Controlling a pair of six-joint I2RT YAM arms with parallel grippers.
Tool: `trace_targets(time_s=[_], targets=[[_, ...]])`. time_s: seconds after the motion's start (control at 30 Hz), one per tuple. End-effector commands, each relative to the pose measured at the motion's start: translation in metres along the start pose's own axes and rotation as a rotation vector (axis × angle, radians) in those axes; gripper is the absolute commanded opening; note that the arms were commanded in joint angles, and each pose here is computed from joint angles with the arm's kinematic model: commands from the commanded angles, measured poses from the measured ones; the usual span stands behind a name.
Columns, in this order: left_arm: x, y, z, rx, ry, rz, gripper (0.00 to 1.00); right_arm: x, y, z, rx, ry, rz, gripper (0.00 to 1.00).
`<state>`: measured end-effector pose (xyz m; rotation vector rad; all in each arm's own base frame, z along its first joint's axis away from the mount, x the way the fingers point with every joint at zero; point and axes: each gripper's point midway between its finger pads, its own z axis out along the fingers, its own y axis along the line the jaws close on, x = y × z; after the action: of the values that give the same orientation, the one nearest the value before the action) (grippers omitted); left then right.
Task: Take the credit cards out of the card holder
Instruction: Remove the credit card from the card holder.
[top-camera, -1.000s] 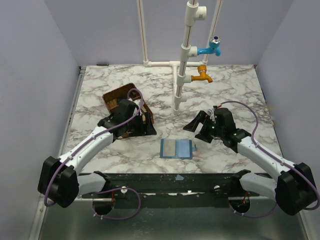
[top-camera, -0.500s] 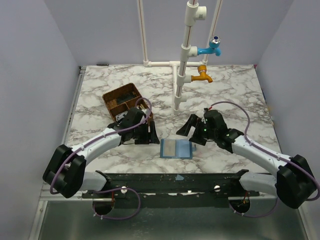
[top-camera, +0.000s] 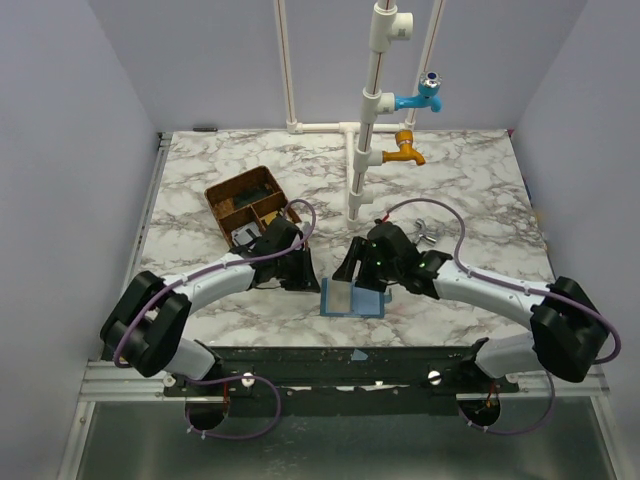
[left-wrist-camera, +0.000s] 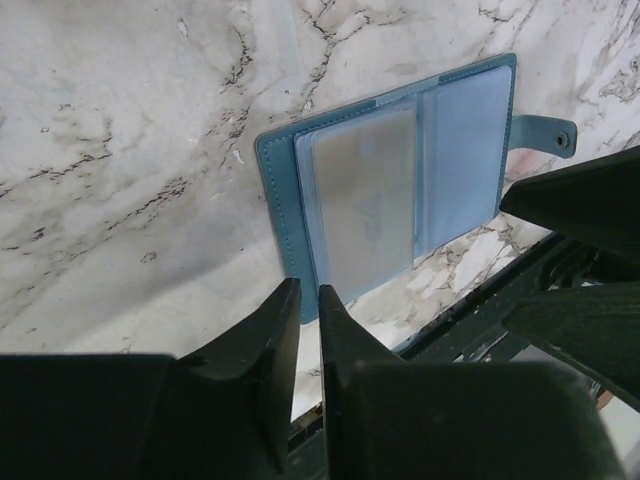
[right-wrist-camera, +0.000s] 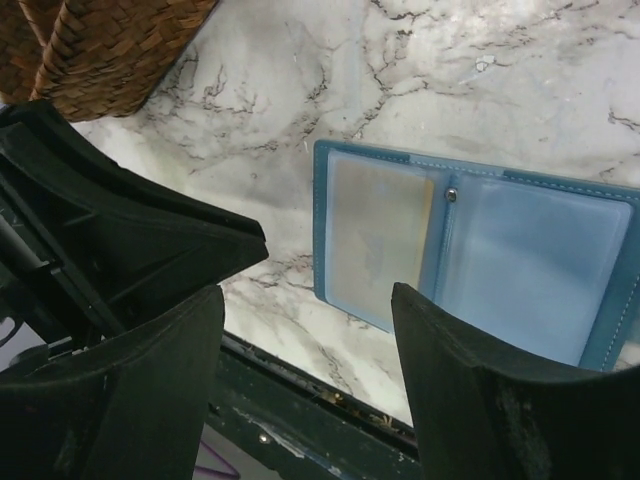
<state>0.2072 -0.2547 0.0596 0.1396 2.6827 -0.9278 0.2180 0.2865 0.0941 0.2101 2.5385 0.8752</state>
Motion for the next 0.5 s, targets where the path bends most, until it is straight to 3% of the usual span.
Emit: trace_targets(time_s=[0.0, 0.13, 0.47], targets=[[0.003, -0.001, 0.007, 0.019, 0.013, -0.016, 0.10, -0.003, -0.010, 0.008, 0.134, -0.040, -0.057, 0.69], [0.004, 0.003, 0.008, -0.001, 0.014, -0.029, 0.00, 0.002, -0.014, 0.015, 0.223, -0.042, -0.110, 0.68], [0.006, 0.010, 0.009, -0.034, 0.021, -0.044, 0.00, 0.022, -0.029, 0.033, 0.413, -0.022, -0.213, 0.67]])
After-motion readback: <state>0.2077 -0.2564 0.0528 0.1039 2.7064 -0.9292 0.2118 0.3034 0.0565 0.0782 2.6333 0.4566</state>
